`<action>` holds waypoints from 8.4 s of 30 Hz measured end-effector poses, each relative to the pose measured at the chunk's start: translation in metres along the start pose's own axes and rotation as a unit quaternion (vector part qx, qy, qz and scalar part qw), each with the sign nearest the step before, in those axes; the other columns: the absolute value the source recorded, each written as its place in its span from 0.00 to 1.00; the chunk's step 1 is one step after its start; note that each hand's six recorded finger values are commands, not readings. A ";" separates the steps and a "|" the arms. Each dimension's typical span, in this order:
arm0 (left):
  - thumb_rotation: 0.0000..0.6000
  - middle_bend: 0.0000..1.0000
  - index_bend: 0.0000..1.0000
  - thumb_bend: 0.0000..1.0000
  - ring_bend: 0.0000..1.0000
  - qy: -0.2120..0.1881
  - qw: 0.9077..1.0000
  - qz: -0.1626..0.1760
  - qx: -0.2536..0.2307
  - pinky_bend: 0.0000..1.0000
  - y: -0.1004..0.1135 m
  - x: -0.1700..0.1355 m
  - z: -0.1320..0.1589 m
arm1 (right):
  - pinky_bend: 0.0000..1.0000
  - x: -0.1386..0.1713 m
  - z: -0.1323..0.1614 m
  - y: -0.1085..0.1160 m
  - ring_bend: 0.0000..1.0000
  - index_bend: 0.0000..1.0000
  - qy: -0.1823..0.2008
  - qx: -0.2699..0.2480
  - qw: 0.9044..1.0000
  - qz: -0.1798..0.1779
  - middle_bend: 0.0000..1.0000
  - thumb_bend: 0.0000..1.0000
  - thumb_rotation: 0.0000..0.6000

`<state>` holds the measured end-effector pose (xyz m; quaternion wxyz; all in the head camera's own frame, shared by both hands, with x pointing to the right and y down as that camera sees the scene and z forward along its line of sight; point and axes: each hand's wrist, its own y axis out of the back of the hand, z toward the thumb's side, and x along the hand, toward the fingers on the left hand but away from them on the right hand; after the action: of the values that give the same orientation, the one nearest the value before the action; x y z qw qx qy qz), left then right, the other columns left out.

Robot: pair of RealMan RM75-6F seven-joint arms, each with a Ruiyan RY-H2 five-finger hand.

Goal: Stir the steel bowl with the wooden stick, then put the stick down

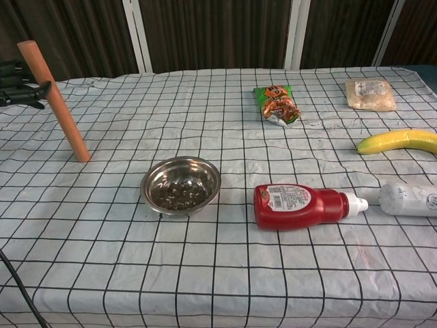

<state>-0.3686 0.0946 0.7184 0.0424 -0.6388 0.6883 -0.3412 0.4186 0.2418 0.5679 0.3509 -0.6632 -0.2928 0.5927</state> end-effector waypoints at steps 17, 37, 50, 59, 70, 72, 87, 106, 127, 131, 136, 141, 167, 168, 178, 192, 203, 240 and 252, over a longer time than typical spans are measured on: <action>1.00 0.50 0.40 0.47 0.24 -0.014 0.989 -0.023 -0.144 0.24 0.022 0.002 -0.015 | 0.00 0.003 -0.001 0.004 0.00 0.00 0.002 -0.008 1.000 -0.004 0.00 0.32 1.00; 1.00 0.45 0.34 0.40 0.22 0.005 0.989 -0.068 -0.134 0.26 0.017 -0.002 -0.031 | 0.00 0.006 -0.003 0.006 0.00 0.00 0.003 -0.013 1.000 -0.004 0.00 0.32 1.00; 1.00 0.47 0.34 0.37 0.26 -0.001 0.985 -0.086 -0.152 0.28 0.031 -0.013 -0.039 | 0.00 0.006 -0.002 0.005 0.00 0.00 0.005 -0.010 1.000 -0.002 0.00 0.32 1.00; 1.00 0.47 0.33 0.33 0.25 0.008 0.985 -0.076 -0.153 0.29 0.043 -0.015 -0.048 | 0.00 0.007 -0.002 0.006 0.00 0.00 0.006 -0.013 1.000 -0.003 0.00 0.32 1.00; 1.00 0.45 0.32 0.31 0.23 0.022 0.985 -0.075 -0.156 0.30 0.050 -0.016 -0.057 | 0.00 0.007 -0.002 0.005 0.00 0.00 0.006 -0.011 1.000 -0.003 0.00 0.32 1.00; 1.00 0.45 0.32 0.30 0.23 0.021 0.984 -0.079 -0.158 0.30 0.049 -0.016 -0.056 | 0.00 0.007 -0.002 0.005 0.00 0.00 0.006 -0.010 1.000 -0.003 0.00 0.32 1.00; 1.00 0.52 0.38 0.29 0.24 0.071 0.957 -0.100 -0.264 0.42 0.040 -0.017 -0.047 | 0.00 0.008 -0.001 0.004 0.00 0.00 0.007 -0.009 1.000 -0.001 0.00 0.32 1.00; 1.00 0.91 0.75 0.26 0.65 0.126 0.924 -0.117 -0.341 0.84 0.031 -0.013 -0.032 | 0.00 0.008 -0.001 0.005 0.00 0.00 0.008 -0.010 1.000 -0.002 0.00 0.32 1.00; 1.00 1.00 1.00 0.99 0.96 0.012 0.935 -0.120 -0.335 1.00 0.014 -0.029 0.028 | 0.00 0.009 0.000 0.004 0.00 0.00 0.011 -0.010 1.000 0.004 0.00 0.32 1.00; 1.00 1.00 1.00 0.99 0.96 -0.010 0.925 -0.142 -0.353 1.00 -0.003 -0.040 0.057 | 0.00 0.009 0.001 0.003 0.00 0.00 0.014 -0.012 1.000 0.005 0.00 0.32 1.00; 1.00 1.00 1.00 0.99 0.95 -0.040 0.922 -0.178 -0.340 1.00 -0.033 -0.055 0.097 | 0.00 0.010 0.002 0.004 0.00 0.00 0.019 -0.016 1.000 0.006 0.00 0.32 1.00; 1.00 1.00 1.00 0.99 0.94 -0.061 0.918 -0.227 -0.319 1.00 -0.080 -0.076 0.128 | 0.00 0.011 0.000 0.006 0.00 0.00 0.021 -0.021 1.000 0.006 0.00 0.32 1.00; 1.00 1.00 1.00 0.98 0.91 -0.005 0.918 -0.278 -0.283 1.00 -0.175 -0.104 0.066 | 0.00 0.015 -0.007 0.013 0.00 0.00 0.013 -0.027 1.000 -0.005 0.00 0.32 1.00; 1.00 1.00 1.00 0.98 0.91 -0.007 0.917 -0.278 -0.286 1.00 -0.175 -0.103 0.067 | 0.00 0.015 -0.007 0.013 0.00 0.00 0.014 -0.027 1.000 -0.005 0.00 0.32 1.00; 1.00 1.00 1.00 0.97 0.91 -0.043 0.911 -0.270 -0.310 1.00 -0.164 -0.098 0.097 | 0.00 0.016 -0.006 0.014 0.00 0.00 0.016 -0.029 0.999 -0.005 0.00 0.32 1.00; 1.00 1.00 1.00 0.97 0.91 -0.017 0.913 -0.288 -0.289 1.00 -0.180 -0.106 0.084 | 0.00 0.016 -0.009 0.016 0.00 0.00 0.014 -0.032 0.999 -0.008 0.00 0.32 1.00; 1.00 1.00 1.00 0.96 0.91 -0.010 0.913 -0.295 -0.282 1.00 -0.188 -0.107 0.073 | 0.00 0.019 -0.013 0.021 0.00 0.00 0.010 -0.039 0.999 -0.017 0.00 0.32 1.00; 1.00 0.96 0.71 0.55 0.68 -0.131 0.896 -0.151 0.396 0.82 -0.030 -0.030 -0.024 | 0.00 0.021 -0.007 0.018 0.00 0.00 0.021 -0.033 0.999 -0.010 0.00 0.32 1.00; 1.00 0.67 0.40 0.27 0.39 -0.091 0.897 -0.188 0.390 0.57 -0.046 -0.036 -0.036 | 0.00 0.022 -0.008 0.019 0.00 0.00 0.021 -0.036 0.999 -0.012 0.00 0.32 1.00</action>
<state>-0.3407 0.1445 0.7560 0.2852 -0.7169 0.3601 -0.5244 0.4287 0.2476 0.5397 0.3402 -0.6842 -0.3142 0.5634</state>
